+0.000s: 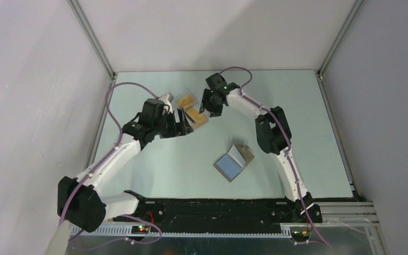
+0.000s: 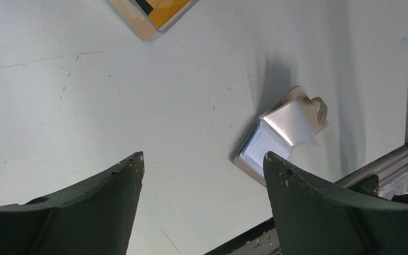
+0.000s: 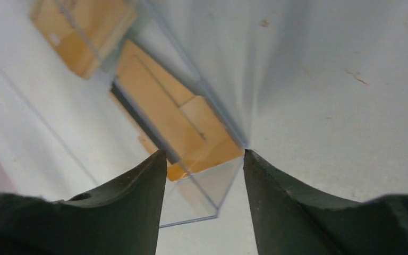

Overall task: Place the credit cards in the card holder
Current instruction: Move the storage box to the center of the board.

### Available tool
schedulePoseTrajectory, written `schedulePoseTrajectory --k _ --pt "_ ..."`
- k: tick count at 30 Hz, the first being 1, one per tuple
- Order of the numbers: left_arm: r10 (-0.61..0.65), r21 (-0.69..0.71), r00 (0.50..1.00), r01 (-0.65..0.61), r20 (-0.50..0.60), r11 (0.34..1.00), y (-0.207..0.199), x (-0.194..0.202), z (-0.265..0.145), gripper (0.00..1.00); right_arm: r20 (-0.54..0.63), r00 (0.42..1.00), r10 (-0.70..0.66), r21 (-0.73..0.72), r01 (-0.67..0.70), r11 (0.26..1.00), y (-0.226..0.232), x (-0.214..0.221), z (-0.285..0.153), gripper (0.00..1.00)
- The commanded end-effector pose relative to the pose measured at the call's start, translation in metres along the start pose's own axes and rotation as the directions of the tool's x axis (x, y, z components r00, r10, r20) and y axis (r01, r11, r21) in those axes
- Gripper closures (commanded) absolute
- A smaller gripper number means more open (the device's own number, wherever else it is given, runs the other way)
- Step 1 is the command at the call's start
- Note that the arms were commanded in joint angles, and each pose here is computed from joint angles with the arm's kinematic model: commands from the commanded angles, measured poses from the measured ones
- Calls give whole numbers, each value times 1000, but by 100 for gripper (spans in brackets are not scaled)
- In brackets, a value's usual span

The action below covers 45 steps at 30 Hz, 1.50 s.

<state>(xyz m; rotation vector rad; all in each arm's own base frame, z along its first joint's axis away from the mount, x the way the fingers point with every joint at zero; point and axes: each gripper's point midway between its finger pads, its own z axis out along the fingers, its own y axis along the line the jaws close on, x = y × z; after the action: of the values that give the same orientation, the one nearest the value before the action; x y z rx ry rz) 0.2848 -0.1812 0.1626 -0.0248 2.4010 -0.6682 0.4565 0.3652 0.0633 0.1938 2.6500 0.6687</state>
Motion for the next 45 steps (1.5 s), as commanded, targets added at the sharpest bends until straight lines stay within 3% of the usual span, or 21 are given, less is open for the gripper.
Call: schedulePoseTrajectory --k 1,4,14,21,31,32,36,37,41,45 --pt "38 51 998 -40 49 998 -9 -6 -13 14 -18 997 -69 142 71 987 -33 -1 -2 50" --pt "38 50 998 -40 46 998 -8 -4 -14 14 -26 993 -112 164 115 980 -42 -3 -5 65" --pt "32 52 999 -34 36 998 -7 0 -13 14 24 971 -239 187 230 955 -71 -48 -49 100" --pt "33 46 999 -34 18 998 -4 4 -8 14 15 925 -380 216 368 905 -93 -66 -83 100" --pt "26 43 1000 -26 -8 999 -2 9 -2 14 -94 798 -595 349 586 732 -146 -48 -118 100" --pt "26 45 1000 -26 -8 999 -3 8 -2 14 -80 792 -605 358 589 724 -145 -50 -123 98" --pt "24 47 1000 -23 -7 999 -3 8 -2 14 -66 819 -570 432 538 724 -166 -53 -132 57" --pt "25 47 1000 -25 -6 999 -3 8 -2 14 -55 837 -544 447 508 736 -169 -53 -135 42" --pt "23 50 1000 -22 -5 999 -3 9 -3 14 39 924 -381 424 330 843 -174 -59 -150 22" --pt "23 51 1000 -23 -2 998 -3 10 -5 14 142 980 -138 303 90 949 -163 -55 -167 13"
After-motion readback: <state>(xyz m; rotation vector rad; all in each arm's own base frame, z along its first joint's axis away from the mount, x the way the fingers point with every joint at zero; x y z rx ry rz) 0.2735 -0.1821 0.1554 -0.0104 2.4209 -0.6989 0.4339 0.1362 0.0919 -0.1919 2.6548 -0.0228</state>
